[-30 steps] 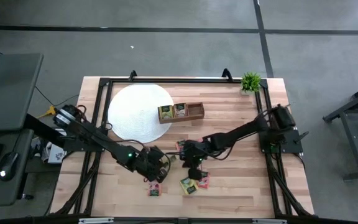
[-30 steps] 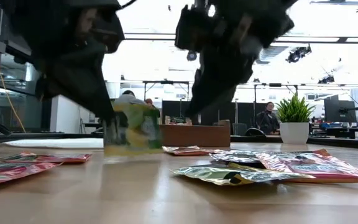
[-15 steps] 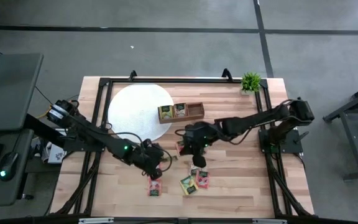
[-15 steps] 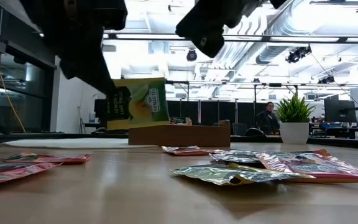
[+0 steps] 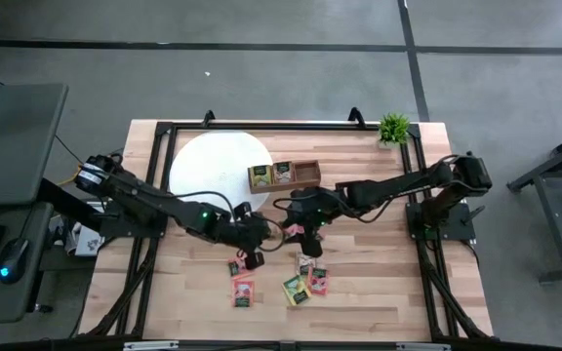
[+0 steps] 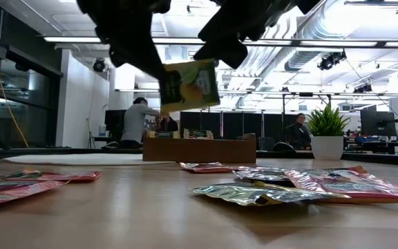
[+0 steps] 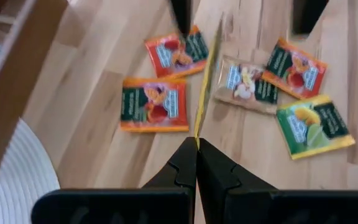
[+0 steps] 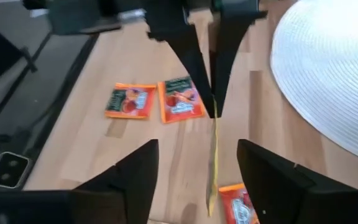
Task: Pick & Place Tea
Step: Put the yellow tea bag into the left compartment of the wooden organizer
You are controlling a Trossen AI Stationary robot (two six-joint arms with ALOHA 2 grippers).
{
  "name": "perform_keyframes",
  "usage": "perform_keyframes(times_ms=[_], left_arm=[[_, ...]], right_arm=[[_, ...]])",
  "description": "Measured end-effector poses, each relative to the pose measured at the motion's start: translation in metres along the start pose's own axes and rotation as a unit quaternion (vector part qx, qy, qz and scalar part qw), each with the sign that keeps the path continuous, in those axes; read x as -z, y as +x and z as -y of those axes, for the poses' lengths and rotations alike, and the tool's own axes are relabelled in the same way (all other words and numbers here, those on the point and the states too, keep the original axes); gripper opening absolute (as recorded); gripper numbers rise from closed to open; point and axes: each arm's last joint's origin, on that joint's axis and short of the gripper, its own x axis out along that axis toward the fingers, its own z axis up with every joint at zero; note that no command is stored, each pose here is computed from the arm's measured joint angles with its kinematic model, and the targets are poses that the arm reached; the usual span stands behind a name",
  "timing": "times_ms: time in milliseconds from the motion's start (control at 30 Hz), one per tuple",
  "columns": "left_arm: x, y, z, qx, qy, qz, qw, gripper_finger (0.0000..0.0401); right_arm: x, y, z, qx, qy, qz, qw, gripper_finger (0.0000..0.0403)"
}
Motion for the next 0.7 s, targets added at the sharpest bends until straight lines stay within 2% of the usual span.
perform_keyframes(times_ms=[167,400,533,700], left_arm=[[-0.010,-0.003,0.000,0.003,0.015,0.013,1.000,0.0000],[-0.021,-0.005,-0.003,0.000,0.030,0.026,0.999,0.0000],[-0.020,-0.005,-0.005,0.005,0.032,0.014,0.999,0.0000],[-0.020,-0.005,-0.004,0.008,0.033,0.013,0.999,0.0000]], right_arm=[[0.004,-0.001,0.003,0.009,0.007,-0.019,1.000,0.0220],[0.009,-0.001,0.005,0.024,0.022,-0.047,0.998,0.0180],[0.009,-0.001,0.005,0.027,0.027,-0.043,0.998,0.0132],[0.008,-0.002,0.008,0.026,0.040,-0.042,0.998,0.0038]])
